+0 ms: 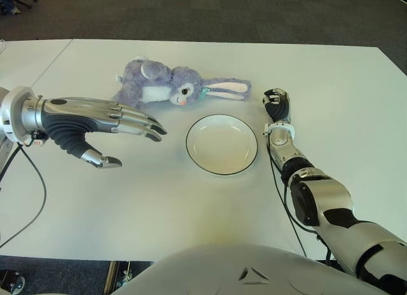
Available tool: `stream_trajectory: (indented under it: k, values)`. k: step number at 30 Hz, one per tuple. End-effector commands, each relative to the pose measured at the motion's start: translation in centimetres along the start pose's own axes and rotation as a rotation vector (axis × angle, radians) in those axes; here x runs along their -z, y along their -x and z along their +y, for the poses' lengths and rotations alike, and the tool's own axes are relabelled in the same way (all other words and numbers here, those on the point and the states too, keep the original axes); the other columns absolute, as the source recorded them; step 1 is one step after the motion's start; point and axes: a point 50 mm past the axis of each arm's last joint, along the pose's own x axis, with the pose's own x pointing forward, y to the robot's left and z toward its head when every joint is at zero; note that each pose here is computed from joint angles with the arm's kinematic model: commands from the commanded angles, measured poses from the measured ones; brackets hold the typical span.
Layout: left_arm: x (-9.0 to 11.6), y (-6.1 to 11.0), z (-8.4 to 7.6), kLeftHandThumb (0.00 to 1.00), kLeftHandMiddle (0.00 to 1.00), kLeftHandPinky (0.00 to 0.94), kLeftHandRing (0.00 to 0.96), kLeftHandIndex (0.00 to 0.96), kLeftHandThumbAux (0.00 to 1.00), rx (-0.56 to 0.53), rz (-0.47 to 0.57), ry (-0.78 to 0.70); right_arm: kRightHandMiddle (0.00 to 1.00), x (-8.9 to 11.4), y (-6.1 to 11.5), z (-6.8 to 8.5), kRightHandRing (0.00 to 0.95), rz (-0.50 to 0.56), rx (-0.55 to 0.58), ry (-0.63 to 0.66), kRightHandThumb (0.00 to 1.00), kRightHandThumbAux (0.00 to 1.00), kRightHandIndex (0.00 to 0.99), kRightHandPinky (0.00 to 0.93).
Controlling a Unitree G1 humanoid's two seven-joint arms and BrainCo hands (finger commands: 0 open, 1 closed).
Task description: Put the doll into the plate.
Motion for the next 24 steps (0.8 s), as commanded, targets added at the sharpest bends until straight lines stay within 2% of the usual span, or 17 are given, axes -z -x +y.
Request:
stream_trajectory:
  k: [1, 6, 7, 9, 10, 12, 14, 17, 18, 19, 21, 24]
  values:
    - [1.1, -0.3, 0.4, 0.411, 0.0, 0.038, 0.0, 0.0, 0.282, -0.027, -0.039, 0.029, 0.352, 8.4, 6.6, 2.1, 0.424, 0.357, -0.158, 0.116, 0.693, 0.735, 0.401, 0.461]
    - [1.8, -0.2, 1.2, 0.427, 0.0, 0.028, 0.0, 0.0, 0.269, -0.189, -0.098, 0.067, 0.347, 8.4, 6.7, 2.1, 0.409, 0.36, -0.17, 0.12, 0.69, 0.736, 0.4, 0.439]
    - [2.0, -0.2, 1.8, 0.428, 0.0, 0.028, 0.0, 0.0, 0.268, -0.317, -0.129, 0.098, 0.347, 8.4, 6.7, 2.1, 0.408, 0.362, -0.17, 0.114, 0.69, 0.737, 0.4, 0.438]
    - [2.4, -0.2, 2.6, 0.443, 0.0, 0.024, 0.0, 0.0, 0.297, -0.498, -0.169, 0.141, 0.347, 8.4, 6.7, 2.2, 0.4, 0.364, -0.17, 0.105, 0.689, 0.737, 0.4, 0.433]
    - [2.5, -0.4, 2.9, 0.453, 0.0, 0.024, 0.0, 0.0, 0.309, -0.63, -0.177, 0.126, 0.346, 8.5, 6.7, 2.2, 0.397, 0.367, -0.169, 0.099, 0.688, 0.737, 0.4, 0.43]
    - [2.6, -0.6, 2.9, 0.458, 0.0, 0.034, 0.0, 0.0, 0.323, -0.757, -0.176, 0.098, 0.344, 8.5, 6.7, 2.1, 0.392, 0.371, -0.168, 0.092, 0.688, 0.737, 0.4, 0.418]
    - [2.6, -0.6, 3.3, 0.42, 0.0, 0.041, 0.0, 0.0, 0.323, -0.871, -0.132, 0.022, 0.346, 8.4, 6.7, 2.2, 0.391, 0.376, -0.168, 0.086, 0.689, 0.736, 0.401, 0.418]
    - [3.6, 0.4, 2.9, 0.368, 0.0, 0.016, 0.0, 0.0, 0.303, -0.981, 0.029, -0.092, 0.352, 8.4, 6.8, 2.4, 0.401, 0.387, -0.164, 0.076, 0.692, 0.735, 0.401, 0.443]
    - [4.7, 0.5, 1.9, 0.364, 0.0, 0.013, 0.0, 0.0, 0.301, -1.0, 0.128, -0.093, 0.352, 8.4, 6.8, 2.3, 0.402, 0.383, -0.155, 0.075, 0.692, 0.735, 0.401, 0.445]
    - [5.4, 0.5, 1.1, 0.297, 0.0, 0.006, 0.0, 0.0, 0.262, -1.006, 0.19, -0.089, 0.352, 8.4, 6.7, 2.3, 0.412, 0.38, -0.149, 0.074, 0.693, 0.735, 0.402, 0.464]
    - [6.0, -1.5, 2.4, 0.299, 0.0, 0.001, 0.0, 0.0, 0.219, -0.955, 0.328, -0.13, 0.347, 8.4, 6.6, 2.2, 0.424, 0.371, -0.15, 0.101, 0.693, 0.735, 0.402, 0.475]
    - [6.6, -3.7, 4.0, 0.316, 0.0, 0.0, 0.0, 0.0, 0.197, -0.9, 0.441, -0.21, 0.345, 8.4, 6.5, 2.0, 0.429, 0.36, -0.16, 0.13, 0.693, 0.735, 0.402, 0.474]
